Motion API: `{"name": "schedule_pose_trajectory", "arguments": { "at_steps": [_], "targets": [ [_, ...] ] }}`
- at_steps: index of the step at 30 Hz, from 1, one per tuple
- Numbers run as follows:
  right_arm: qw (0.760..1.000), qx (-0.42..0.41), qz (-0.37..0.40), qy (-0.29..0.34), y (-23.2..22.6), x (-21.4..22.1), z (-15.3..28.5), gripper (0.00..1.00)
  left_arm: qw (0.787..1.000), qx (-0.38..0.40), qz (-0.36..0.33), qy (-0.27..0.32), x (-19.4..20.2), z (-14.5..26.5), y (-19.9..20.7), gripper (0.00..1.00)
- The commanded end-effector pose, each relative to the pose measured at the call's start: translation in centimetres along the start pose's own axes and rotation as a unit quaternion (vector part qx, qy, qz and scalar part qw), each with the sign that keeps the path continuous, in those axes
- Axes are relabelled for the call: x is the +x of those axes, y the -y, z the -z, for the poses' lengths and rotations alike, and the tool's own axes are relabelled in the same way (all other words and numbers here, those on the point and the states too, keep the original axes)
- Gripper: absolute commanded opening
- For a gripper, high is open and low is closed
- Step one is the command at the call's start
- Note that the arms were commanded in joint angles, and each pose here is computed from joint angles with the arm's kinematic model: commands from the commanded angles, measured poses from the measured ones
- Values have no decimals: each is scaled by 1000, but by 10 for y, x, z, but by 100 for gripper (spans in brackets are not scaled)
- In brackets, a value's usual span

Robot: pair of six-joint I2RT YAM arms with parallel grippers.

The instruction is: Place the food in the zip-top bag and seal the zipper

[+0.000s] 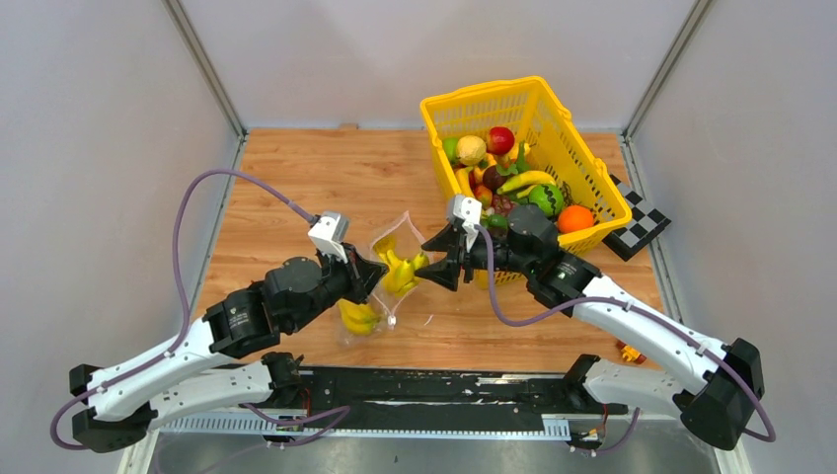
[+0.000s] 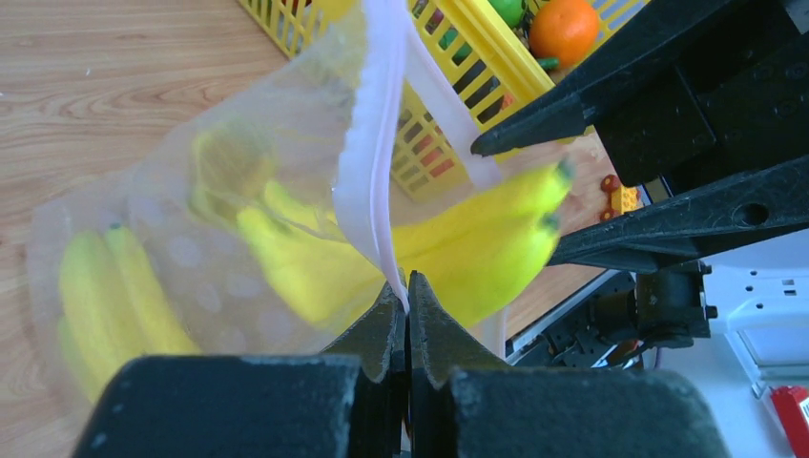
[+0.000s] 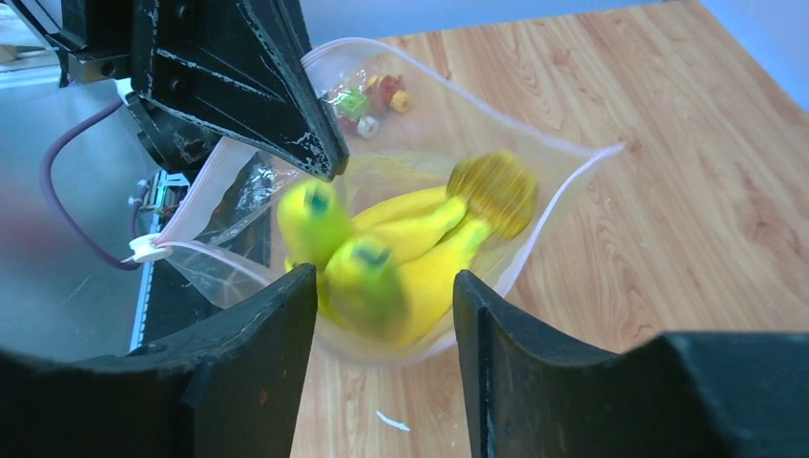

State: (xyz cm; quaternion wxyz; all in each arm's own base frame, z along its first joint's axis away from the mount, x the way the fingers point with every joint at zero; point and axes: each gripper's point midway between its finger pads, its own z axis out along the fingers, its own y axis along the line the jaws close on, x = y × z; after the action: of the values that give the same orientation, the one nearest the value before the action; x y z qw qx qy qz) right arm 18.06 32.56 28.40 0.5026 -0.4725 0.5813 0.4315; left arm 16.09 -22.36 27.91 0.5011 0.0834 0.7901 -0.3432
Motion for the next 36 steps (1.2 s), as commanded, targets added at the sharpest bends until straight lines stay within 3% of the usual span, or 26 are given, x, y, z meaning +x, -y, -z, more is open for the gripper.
{"name": "schedule_pose_trajectory", "arguments": {
  "at_steps": [1,5,14,19,27,31,36],
  "targets": [
    [999,-3,41,22,-1,-34,4,60,999,-2,21,36,-18,7,0,0],
    [998,-49,36,12,-20,-37,10,72,999,-11,24,46,-20,9,-6,0],
    [996,-45,60,58,-30,-61,27,74,998,-23,23,45,-16,8,-12,0],
    [990,119,11,70,18,-76,43,77,999,-29,20,39,-11,5,-14,0],
    [930,362,-53,30,99,-65,77,80,999,-32,9,26,-6,-2,-12,0],
    [900,429,-82,2,126,-46,90,82,999,-31,8,22,-4,-3,-12,0],
    [883,453,-123,-9,150,-29,102,82,999,-32,7,22,-4,-3,-13,0]
  ]
}}
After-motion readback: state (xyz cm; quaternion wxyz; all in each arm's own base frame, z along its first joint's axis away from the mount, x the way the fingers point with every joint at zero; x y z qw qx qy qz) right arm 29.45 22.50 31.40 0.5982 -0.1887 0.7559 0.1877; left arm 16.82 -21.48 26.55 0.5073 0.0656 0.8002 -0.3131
